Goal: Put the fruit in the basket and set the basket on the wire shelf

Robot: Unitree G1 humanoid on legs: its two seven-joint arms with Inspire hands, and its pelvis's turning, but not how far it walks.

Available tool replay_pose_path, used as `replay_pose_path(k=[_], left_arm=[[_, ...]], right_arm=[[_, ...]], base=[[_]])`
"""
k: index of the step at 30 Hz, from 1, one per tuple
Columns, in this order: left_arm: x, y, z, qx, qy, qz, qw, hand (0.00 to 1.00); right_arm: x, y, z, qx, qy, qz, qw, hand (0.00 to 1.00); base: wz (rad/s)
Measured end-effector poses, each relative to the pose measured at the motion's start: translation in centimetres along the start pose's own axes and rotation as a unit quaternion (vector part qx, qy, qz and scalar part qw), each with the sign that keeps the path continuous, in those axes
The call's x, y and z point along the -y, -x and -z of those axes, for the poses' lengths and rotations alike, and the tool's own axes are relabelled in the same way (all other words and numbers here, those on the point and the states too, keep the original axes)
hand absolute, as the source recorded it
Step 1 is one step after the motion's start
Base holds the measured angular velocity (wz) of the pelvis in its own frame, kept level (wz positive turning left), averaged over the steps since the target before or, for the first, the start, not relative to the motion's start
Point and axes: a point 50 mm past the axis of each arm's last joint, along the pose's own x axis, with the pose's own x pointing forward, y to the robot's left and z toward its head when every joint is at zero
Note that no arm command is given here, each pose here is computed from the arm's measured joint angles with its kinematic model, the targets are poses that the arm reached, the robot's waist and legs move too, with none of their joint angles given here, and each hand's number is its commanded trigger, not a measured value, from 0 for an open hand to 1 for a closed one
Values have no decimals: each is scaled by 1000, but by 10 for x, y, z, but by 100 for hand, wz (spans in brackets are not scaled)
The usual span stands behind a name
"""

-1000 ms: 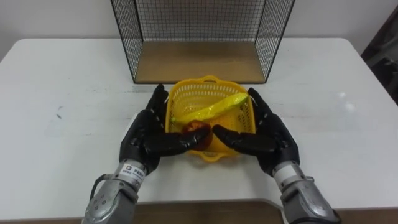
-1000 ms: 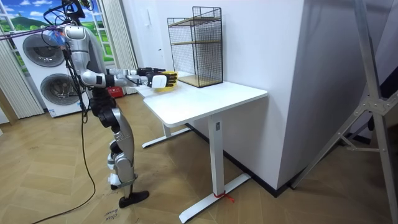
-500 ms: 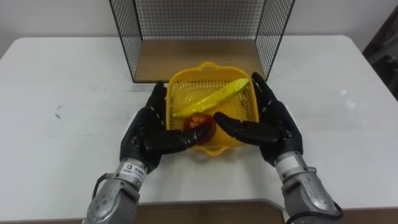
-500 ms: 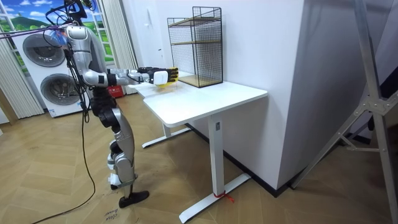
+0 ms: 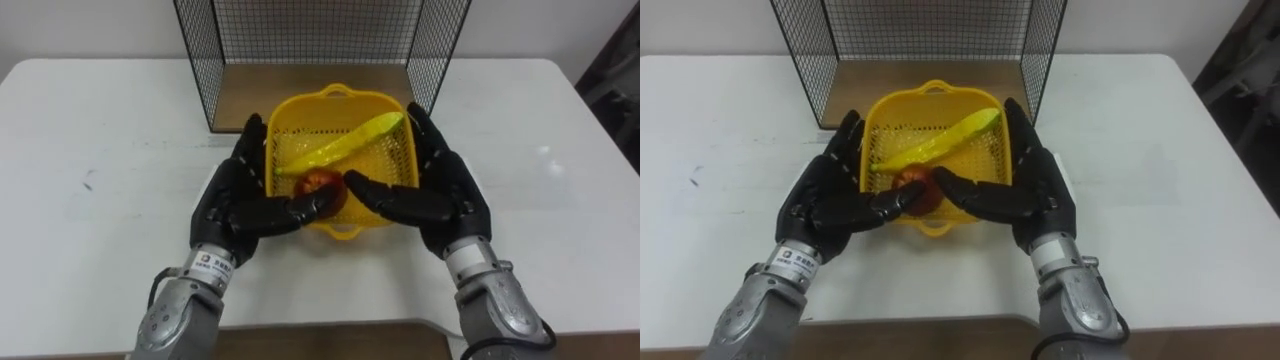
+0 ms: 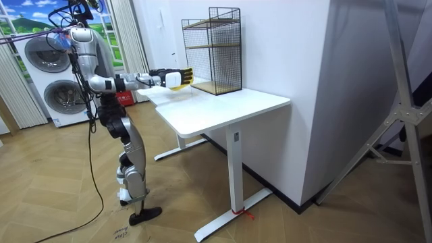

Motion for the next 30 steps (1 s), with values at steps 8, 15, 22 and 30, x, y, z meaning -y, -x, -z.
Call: replay_pose_path(k=[8,15,22,30], left_arm=[[0,0,0,0,1,0,1000,0],[-10,2,-4,4,-10,-16,1000,0],[-14,4,-1,-5,-13,-22,1000,0],[-14,3,-4,0,-16,-18,1000,0]], right_arm=[[1,0,1,-2,-2,1,1000,0],[0,1,7,-16,0,-10,1000,0],[0,2,11,-28,5,-20,999,0],[7,4,17,-49,16,-19,998,0]], base=[[-1],[-13],[0],[-13]])
